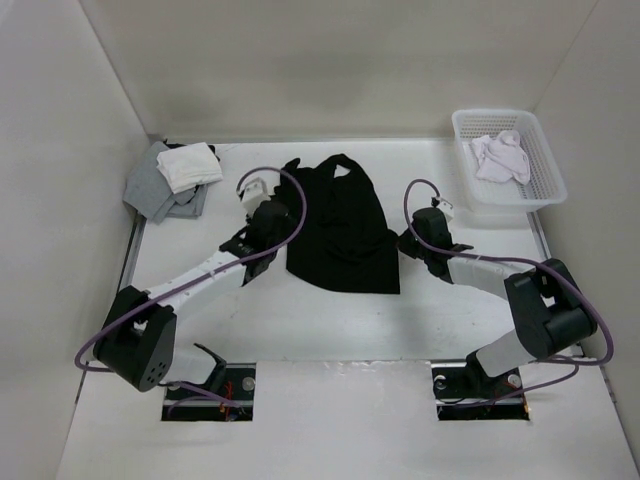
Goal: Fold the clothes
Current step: Flatten the tank top out
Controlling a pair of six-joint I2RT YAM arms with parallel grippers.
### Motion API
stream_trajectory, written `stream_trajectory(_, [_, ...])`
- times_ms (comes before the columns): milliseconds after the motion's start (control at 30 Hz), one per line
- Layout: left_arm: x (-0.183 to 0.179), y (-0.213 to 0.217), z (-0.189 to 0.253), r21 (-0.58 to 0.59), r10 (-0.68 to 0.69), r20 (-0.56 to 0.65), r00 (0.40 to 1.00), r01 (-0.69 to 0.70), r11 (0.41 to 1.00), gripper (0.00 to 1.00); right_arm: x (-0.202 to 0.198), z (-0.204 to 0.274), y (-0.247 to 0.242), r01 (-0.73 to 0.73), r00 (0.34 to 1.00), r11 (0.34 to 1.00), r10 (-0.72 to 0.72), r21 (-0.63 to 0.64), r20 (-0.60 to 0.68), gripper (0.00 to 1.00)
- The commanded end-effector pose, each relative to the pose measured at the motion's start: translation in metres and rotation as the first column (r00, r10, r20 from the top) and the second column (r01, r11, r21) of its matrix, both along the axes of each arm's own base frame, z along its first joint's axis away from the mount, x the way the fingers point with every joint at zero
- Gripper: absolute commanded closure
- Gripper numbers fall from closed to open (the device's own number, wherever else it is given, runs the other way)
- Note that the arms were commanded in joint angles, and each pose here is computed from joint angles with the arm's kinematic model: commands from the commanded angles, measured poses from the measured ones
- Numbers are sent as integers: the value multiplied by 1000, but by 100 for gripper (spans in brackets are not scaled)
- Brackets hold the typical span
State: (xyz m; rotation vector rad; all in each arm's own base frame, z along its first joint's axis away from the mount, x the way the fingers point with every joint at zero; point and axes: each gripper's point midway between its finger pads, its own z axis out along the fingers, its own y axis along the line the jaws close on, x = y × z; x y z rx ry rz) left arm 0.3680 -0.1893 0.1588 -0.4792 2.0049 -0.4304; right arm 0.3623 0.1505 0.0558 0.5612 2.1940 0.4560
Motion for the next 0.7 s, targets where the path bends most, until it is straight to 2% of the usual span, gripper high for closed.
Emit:
stream_trajectory(0, [-32, 50, -53, 15, 121, -78, 990, -120, 993, 71, 12, 25, 8, -24, 995, 999, 20, 41, 95, 100])
stream_trajectory(67, [-50, 45, -82, 9, 73, -148, 986, -72, 997, 71, 11, 26, 8, -30, 995, 999, 25, 42, 97, 100])
stream_trajectory(133, [-68, 33, -101, -11, 2, -211, 978, -5, 1000, 64, 9, 22, 7, -29, 996, 999, 25, 41, 90, 100])
stream_trajectory(267, [-85, 16, -113, -61, -76, -227, 971, 63, 996, 48, 8, 19, 6, -26, 996, 999, 22, 43, 83, 100])
stream_trajectory(333, [-83, 7, -116, -88, -101, -216, 971, 83, 993, 49, 8, 17, 9, -31, 996, 998, 27, 50, 80, 100])
stream_trajectory(400, [-76, 2, -121, -86, -102, -218, 970, 85, 993, 56, 8, 19, 10, -30, 996, 998, 25, 56, 84, 100])
stream_trajectory(433, [-68, 0, -122, -78, -98, -213, 972, 84, 993, 73, 8, 21, 10, -29, 996, 998, 23, 61, 89, 100])
stream_trajectory(500, [-59, 1, -118, -79, -80, -203, 976, 65, 995, 94, 9, 23, 13, -29, 995, 997, 21, 75, 100, 100])
stream_trajectory(567, [-54, 4, -94, -93, -58, -152, 987, 44, 995, 100, 9, 22, 16, -32, 994, 996, 23, 85, 104, 100])
stream_trajectory(667, [-72, 18, -14, -24, -3, -52, 999, 2, 1000, 100, 8, 23, 21, -34, 993, 994, 21, 108, 117, 100])
